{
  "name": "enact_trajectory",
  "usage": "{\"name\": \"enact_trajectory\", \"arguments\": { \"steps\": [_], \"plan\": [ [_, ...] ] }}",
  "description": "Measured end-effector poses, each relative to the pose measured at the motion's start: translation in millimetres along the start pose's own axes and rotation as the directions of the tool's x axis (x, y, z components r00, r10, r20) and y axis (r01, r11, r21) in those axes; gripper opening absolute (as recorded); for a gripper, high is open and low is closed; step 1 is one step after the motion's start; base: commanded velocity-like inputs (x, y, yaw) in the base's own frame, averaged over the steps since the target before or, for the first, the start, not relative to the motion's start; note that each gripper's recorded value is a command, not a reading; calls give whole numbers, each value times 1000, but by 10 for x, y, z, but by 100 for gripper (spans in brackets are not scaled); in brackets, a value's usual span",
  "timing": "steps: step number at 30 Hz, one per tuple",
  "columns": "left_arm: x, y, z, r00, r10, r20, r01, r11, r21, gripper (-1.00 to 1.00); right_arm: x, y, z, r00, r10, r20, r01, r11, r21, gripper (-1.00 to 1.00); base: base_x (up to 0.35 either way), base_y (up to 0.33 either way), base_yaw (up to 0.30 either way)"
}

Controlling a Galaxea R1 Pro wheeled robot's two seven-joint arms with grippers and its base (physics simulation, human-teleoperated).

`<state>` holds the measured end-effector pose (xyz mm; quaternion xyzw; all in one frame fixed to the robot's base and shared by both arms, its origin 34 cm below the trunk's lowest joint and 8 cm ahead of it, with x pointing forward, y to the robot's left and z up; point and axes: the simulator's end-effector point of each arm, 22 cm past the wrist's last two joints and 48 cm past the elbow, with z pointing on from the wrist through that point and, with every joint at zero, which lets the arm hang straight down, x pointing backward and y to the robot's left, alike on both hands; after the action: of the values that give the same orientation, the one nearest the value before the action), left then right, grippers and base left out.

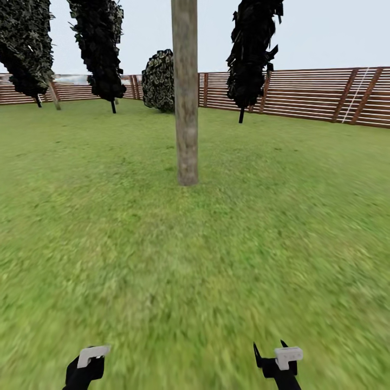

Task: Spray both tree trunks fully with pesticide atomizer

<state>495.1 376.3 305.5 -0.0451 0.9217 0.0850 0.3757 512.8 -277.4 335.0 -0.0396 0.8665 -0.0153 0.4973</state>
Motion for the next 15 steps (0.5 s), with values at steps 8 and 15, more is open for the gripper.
{"name": "enact_trajectory", "arguments": {
  "steps": [8,15],
  "plan": [
    [-2,-2,1,1000,0,0,0,1000,0,-100,0,-1,0,1000,0,0,0,1000,0,100,339,0,0],
    [0,-3,0,1000,0,0,0,1000,0,-100,0,-3,0,1000,0,0,0,1000,1,100,339,0,0]
  ]
}}
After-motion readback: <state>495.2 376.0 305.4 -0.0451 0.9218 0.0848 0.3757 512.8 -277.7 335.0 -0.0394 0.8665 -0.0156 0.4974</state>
